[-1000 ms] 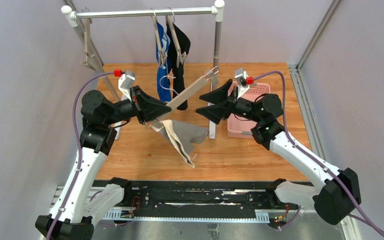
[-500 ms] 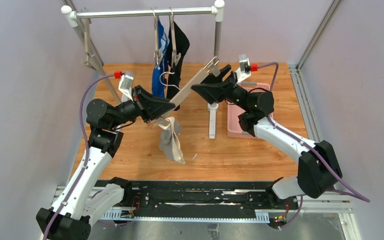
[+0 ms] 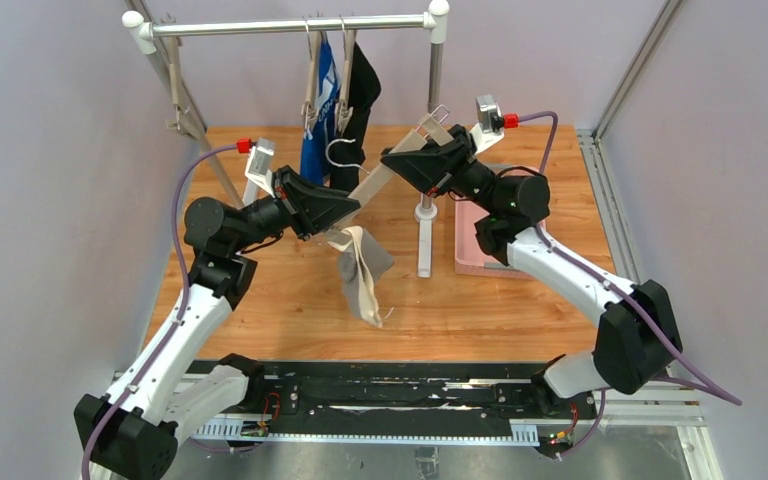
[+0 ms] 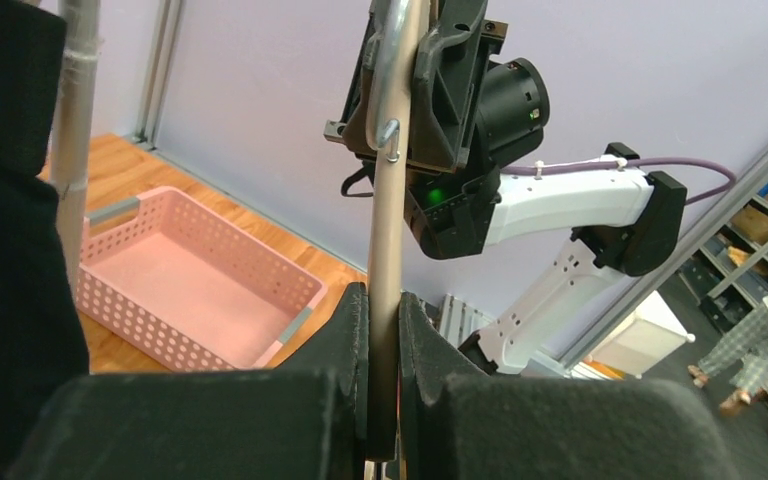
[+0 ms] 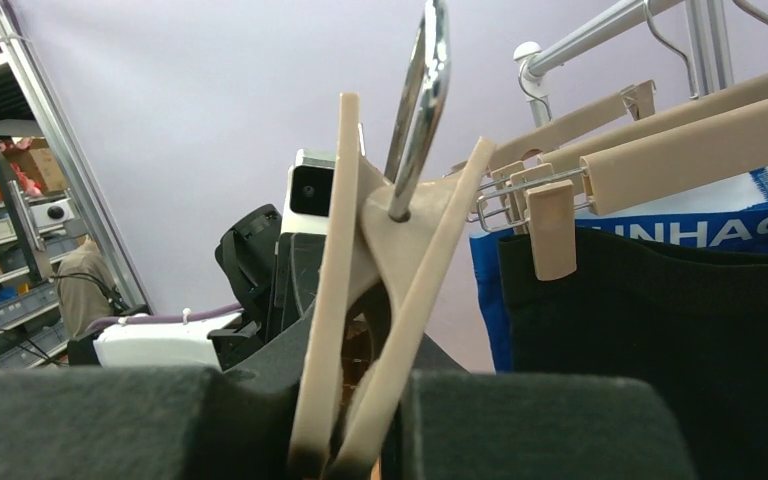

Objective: Remove the underwear clipped to the hanger

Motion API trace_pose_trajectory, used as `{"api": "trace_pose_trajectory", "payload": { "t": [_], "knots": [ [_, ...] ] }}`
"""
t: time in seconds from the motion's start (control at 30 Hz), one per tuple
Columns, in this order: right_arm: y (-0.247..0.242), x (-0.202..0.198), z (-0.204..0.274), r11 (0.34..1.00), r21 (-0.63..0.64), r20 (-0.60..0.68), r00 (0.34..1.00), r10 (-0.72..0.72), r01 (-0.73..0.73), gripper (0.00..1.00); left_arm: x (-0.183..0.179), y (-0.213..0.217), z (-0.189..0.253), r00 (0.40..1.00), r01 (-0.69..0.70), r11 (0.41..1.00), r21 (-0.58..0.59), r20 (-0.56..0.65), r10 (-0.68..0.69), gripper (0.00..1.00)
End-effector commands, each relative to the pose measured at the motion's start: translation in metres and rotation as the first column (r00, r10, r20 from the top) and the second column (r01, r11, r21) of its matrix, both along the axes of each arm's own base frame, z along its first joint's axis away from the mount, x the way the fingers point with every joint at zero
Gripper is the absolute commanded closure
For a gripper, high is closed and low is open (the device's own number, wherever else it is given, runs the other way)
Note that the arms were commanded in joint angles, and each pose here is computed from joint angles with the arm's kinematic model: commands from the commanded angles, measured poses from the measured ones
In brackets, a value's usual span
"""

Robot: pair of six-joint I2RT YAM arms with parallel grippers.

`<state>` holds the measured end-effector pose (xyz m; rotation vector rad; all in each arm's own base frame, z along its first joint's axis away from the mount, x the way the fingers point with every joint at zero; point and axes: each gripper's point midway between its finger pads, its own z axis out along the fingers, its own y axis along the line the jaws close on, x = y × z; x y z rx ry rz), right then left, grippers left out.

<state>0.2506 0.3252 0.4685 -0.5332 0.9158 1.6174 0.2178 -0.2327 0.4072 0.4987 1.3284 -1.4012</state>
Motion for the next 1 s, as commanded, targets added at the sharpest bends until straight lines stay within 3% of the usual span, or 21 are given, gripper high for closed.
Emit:
{"api": "trace_pose_trajectory", "payload": {
  "t": [0.0,0.07,0.17,0.37,0.4,0.6,0.63,0.67,0.97],
  "knots": [
    [0.008,-0.005,-0.003,0.996,-0.059,0.069,0.996,-0.056,0.06,1.0,-0.001,0.0,0.016,0.999,-0.015,0.998,-0.056,0.032,0.016,1.0],
    [0.005,-0.005,-0.005,0.993,-0.066,0.08,0.993,-0.089,0.094,0.99,-0.002,0.0,0.016,1.0,-0.01,0.998,-0.059,0.024,0.011,0.96],
    [-0.001,-0.008,-0.003,0.99,-0.066,0.102,0.988,-0.114,0.121,0.99,-0.004,-0.001,0.01,1.0,0.004,0.999,-0.048,0.02,-0.003,0.8],
    [-0.006,-0.02,0.012,0.993,-0.051,0.134,0.986,-0.1,0.108,0.99,-0.005,0.0,-0.017,1.0,-0.007,1.0,-0.011,-0.012,0.007,0.62],
    [-0.008,-0.022,0.013,0.993,-0.049,0.137,0.986,-0.099,0.106,0.99,-0.004,0.001,-0.023,1.0,-0.014,1.0,0.004,-0.025,0.014,0.51],
    [-0.009,-0.029,0.019,0.996,-0.041,0.128,0.989,-0.07,0.076,0.99,-0.012,0.006,-0.039,0.999,-0.043,0.995,0.09,0.017,0.041,0.19],
    [-0.01,-0.031,0.02,0.997,-0.036,0.124,0.99,-0.063,0.068,0.99,-0.013,0.007,-0.043,0.999,-0.046,0.993,0.106,0.017,0.044,0.07],
    [-0.011,-0.033,0.022,0.998,-0.029,0.125,0.99,-0.057,0.062,0.99,-0.014,0.008,-0.046,0.999,-0.052,0.991,0.123,0.021,0.05,0.01],
    [-0.018,-0.047,0.032,0.999,-0.014,0.141,0.989,-0.038,0.04,0.99,-0.011,0.011,-0.069,0.997,-0.077,0.981,0.179,0.002,0.078,0.02]
  ]
}}
